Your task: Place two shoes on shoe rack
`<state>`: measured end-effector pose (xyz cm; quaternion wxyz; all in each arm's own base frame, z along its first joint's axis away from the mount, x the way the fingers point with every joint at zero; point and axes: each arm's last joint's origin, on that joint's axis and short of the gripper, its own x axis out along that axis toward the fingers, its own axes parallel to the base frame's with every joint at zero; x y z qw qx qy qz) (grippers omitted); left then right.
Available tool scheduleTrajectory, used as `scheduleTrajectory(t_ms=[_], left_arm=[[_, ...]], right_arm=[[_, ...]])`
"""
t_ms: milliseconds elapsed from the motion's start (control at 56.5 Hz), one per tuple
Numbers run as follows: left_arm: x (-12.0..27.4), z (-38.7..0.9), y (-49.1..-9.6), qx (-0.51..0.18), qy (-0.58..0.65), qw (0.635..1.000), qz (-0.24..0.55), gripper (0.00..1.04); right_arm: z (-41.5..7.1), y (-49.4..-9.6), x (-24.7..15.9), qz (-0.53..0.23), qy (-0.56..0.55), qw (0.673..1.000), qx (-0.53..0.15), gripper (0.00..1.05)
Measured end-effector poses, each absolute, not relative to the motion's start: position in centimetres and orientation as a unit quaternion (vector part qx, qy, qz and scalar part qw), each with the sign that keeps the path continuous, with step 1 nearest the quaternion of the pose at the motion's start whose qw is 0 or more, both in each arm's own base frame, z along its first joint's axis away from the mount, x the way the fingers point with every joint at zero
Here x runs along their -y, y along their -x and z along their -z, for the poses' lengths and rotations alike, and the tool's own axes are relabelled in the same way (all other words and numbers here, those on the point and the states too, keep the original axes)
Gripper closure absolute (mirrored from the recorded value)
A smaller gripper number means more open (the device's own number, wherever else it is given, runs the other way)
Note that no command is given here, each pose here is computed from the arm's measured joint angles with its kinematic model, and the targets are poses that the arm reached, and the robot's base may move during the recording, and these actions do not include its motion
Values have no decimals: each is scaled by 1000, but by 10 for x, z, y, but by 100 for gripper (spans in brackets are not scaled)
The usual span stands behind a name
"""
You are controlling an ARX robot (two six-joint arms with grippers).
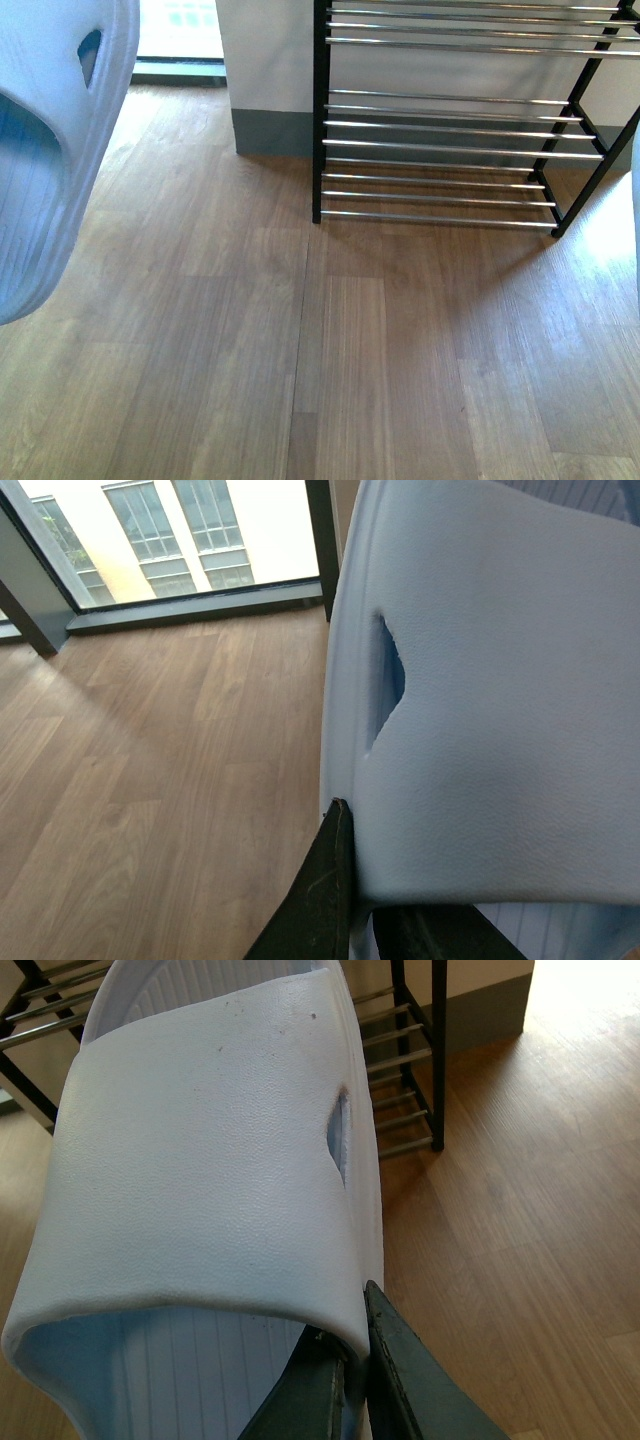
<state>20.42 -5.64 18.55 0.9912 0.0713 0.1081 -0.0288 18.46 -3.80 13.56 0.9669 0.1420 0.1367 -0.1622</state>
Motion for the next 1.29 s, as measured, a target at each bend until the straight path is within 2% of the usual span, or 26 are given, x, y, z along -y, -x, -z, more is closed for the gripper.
scheduleTrajectory(t_ms=[1292], left_arm=[[56, -185, -204, -110, -71, 991, 27, 103]], right_arm=[[-135, -185, 38, 160, -142, 967, -137, 103]])
